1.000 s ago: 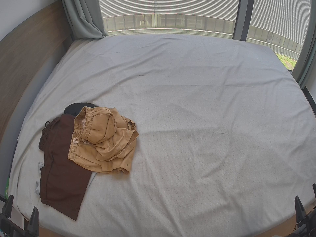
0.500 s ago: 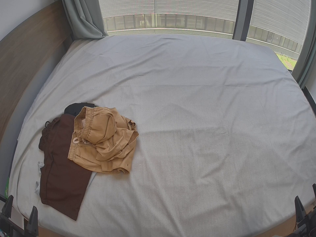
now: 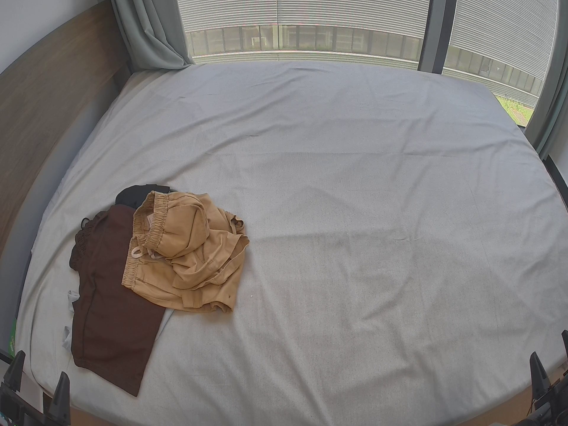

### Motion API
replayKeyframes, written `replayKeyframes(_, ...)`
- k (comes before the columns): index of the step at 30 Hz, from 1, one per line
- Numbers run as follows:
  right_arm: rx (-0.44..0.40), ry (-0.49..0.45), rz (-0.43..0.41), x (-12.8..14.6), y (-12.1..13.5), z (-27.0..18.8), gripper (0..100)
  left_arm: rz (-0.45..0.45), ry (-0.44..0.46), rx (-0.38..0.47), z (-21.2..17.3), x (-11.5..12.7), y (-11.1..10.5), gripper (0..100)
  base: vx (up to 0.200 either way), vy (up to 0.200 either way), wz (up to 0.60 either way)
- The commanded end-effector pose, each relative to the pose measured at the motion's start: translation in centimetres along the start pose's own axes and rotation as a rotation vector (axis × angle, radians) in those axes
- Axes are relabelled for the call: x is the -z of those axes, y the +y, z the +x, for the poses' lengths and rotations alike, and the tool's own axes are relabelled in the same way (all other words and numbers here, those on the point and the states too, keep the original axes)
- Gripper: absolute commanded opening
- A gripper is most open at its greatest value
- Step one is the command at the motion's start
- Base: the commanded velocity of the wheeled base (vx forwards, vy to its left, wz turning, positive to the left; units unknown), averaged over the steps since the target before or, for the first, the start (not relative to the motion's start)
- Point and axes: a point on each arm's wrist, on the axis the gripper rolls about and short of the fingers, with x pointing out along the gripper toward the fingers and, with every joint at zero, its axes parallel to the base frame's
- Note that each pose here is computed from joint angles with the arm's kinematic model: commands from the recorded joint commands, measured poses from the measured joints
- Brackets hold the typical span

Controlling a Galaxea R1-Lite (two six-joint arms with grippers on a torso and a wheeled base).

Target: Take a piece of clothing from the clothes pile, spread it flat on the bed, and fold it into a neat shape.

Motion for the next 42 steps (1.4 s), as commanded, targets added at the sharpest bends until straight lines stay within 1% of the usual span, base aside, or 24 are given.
replayKeyframes(1,-0.001,0.000,0.000,0.5,0.0,0.0,100,0.000,0.003,0.003,0.0,0.5,0.0,100,0.000,0.000,0.00)
replayKeyframes(15,0.000,0.000,0.004,0.5,0.0,0.0,100,0.000,-0.002,0.005,0.0,0.5,0.0,100,0.000,0.000,0.00)
replayKeyframes(17,0.000,0.000,0.004,0.5,0.0,0.0,100,-0.011,-0.037,0.002,-0.1,-0.1,0.0,100,0.000,0.000,0.00)
replayKeyframes(18,0.000,0.000,0.004,0.5,0.0,0.0,100,-0.018,-0.092,0.002,-0.4,-1.2,0.0,100,0.000,0.000,0.00)
replayKeyframes(19,0.000,0.000,0.004,0.5,0.0,0.0,100,-0.018,-0.118,0.003,-0.6,-2.0,0.0,100,0.000,0.000,0.00)
replayKeyframes(20,0.002,0.000,0.004,0.5,0.0,0.0,100,-0.017,-0.149,0.004,-0.9,-3.3,0.0,100,0.000,0.000,0.00)
replayKeyframes(22,0.000,0.000,0.004,0.5,0.0,0.0,100,-0.016,-0.129,0.012,-0.8,-3.7,0.0,100,0.000,0.000,0.00)
replayKeyframes(25,0.000,0.000,0.004,0.5,0.0,0.0,100,-0.015,-0.081,0.033,-0.5,-2.9,-0.1,100,0.000,0.000,0.00)
replayKeyframes(30,0.004,0.000,0.006,0.5,0.0,0.0,100,-0.015,-0.060,0.050,-0.3,-2.9,-0.1,100,0.000,0.000,0.00)
replayKeyframes(33,0.004,0.000,0.006,0.5,0.0,0.0,100,-0.015,-0.041,0.074,0.1,-4.2,-0.1,100,0.000,0.000,0.00)
replayKeyframes(36,0.004,0.000,0.006,0.5,0.0,0.0,100,-0.024,-0.019,0.131,0.6,-5.5,-0.2,100,0.000,0.000,0.00)
replayKeyframes(39,0.005,0.000,0.006,0.5,0.0,0.0,100,-0.038,-0.005,0.150,1.1,-6.6,-0.3,100,0.000,0.000,0.00)
replayKeyframes(40,0.005,0.000,0.006,0.5,0.0,0.0,100,-0.038,-0.005,0.150,1.1,-6.6,-0.3,100,0.000,0.000,0.00)
replayKeyframes(41,0.004,0.000,0.004,0.5,0.0,0.0,100,-0.062,0.012,0.181,1.4,-7.3,-0.3,100,0.000,0.000,0.00)
replayKeyframes(42,0.004,0.000,0.004,0.5,0.0,0.0,100,-0.067,0.014,0.185,1.5,-7.5,-0.3,100,0.000,0.000,0.00)
